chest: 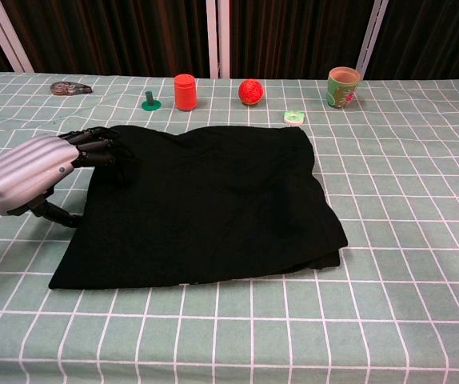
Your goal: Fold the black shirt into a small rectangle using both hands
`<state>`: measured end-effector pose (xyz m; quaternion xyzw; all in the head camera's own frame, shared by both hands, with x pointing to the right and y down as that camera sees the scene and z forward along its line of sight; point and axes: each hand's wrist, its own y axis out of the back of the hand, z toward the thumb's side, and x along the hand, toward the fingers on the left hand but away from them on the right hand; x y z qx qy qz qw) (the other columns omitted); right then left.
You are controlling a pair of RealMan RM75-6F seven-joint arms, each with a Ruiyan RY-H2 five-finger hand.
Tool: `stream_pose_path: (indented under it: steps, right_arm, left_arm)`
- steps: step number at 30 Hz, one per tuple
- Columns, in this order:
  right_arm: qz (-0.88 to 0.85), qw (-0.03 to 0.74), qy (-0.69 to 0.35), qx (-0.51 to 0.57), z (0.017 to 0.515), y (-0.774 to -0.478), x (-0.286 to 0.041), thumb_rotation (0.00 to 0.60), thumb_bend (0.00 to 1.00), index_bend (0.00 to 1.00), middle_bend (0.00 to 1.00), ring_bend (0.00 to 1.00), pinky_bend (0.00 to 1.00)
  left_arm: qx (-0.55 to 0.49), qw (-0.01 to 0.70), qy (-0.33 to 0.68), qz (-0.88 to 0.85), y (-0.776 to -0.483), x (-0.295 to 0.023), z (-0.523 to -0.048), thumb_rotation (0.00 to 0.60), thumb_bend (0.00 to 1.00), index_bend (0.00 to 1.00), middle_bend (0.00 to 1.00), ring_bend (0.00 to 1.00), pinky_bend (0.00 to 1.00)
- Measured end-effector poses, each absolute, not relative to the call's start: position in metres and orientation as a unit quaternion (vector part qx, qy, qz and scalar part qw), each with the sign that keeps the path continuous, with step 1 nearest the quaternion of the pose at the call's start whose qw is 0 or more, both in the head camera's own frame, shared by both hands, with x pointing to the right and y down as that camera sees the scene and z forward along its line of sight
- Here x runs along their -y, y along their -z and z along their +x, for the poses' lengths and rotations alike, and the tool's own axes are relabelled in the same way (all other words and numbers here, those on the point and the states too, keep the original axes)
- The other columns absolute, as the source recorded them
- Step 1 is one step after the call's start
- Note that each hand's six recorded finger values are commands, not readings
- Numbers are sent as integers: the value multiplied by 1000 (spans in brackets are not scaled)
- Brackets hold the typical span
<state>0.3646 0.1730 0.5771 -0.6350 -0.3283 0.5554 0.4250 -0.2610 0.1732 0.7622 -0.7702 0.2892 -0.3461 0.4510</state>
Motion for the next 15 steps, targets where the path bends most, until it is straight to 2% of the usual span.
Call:
stream_pose_path:
  steps: [6, 15]
  right_arm:
    - [-634, 421, -555, 338, 367, -576, -175, 600, 303, 96, 158, 0, 0]
    - [-639, 412, -547, 351, 377, -578, -180, 600, 301, 96, 157, 0, 0]
  left_arm:
    - [-311, 430, 356, -769, -765, -173, -268, 600, 469, 598, 300, 147, 253]
    - [-322, 459, 358, -746, -743, -169, -299, 600, 486, 597, 304, 153, 246]
